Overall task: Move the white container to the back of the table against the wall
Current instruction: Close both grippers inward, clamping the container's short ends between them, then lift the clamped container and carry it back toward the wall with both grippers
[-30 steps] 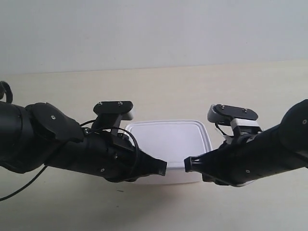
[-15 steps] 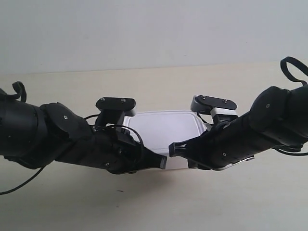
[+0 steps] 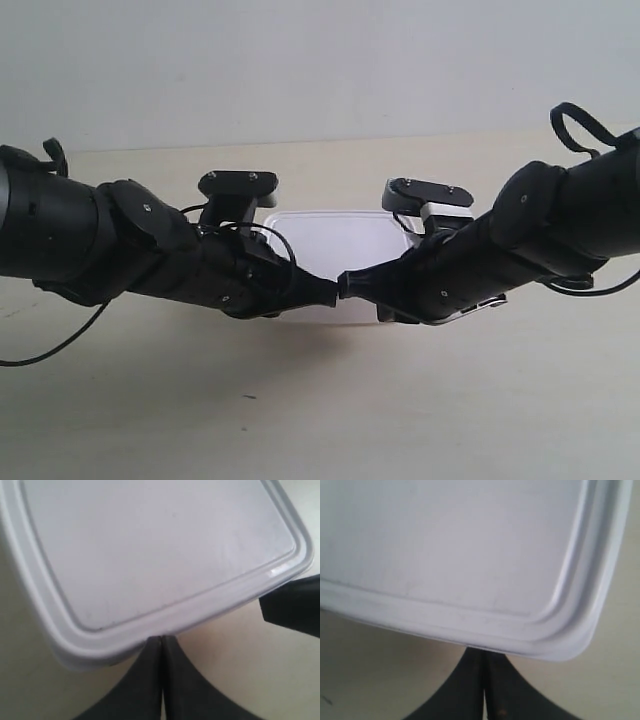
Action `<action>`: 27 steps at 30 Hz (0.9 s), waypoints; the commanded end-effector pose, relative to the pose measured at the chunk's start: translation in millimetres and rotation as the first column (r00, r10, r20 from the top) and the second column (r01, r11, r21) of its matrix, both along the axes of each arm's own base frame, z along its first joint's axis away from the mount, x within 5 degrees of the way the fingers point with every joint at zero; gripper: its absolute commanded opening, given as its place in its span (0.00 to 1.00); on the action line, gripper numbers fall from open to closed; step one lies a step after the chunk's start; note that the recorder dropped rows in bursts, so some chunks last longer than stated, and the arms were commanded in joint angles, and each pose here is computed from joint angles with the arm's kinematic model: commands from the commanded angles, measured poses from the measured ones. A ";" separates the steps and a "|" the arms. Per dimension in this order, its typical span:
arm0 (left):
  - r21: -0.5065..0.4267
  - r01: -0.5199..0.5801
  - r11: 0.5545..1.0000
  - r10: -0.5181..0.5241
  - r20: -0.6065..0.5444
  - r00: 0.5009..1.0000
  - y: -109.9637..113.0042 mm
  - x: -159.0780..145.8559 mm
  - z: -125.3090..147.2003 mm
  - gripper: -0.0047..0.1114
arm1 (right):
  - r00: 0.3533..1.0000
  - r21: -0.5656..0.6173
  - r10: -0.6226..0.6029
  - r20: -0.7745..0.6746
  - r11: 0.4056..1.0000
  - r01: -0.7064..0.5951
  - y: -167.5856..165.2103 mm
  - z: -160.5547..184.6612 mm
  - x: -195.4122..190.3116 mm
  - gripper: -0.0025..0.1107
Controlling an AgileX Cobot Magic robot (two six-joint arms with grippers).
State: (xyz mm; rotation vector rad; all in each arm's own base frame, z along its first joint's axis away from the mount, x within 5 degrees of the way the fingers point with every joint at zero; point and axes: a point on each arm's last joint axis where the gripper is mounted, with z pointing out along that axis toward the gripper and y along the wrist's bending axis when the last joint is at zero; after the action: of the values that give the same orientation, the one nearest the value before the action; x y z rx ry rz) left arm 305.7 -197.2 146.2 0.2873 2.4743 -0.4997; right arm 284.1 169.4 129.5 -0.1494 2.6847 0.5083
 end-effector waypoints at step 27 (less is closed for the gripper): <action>0.098 -0.017 0.995 0.006 0.113 0.994 6.5 50.7 -14.7 0.04 | 0.998 0.031 -0.041 0.055 0.999 0.039 -8.3 1.3 81.5 0.02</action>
State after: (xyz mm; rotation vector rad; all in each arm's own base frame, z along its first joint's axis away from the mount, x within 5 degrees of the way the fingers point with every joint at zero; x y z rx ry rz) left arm 350.1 -191.8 130.7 0.3318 2.4118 -0.3648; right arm 360.3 161.3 128.1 -0.0561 2.6297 0.5287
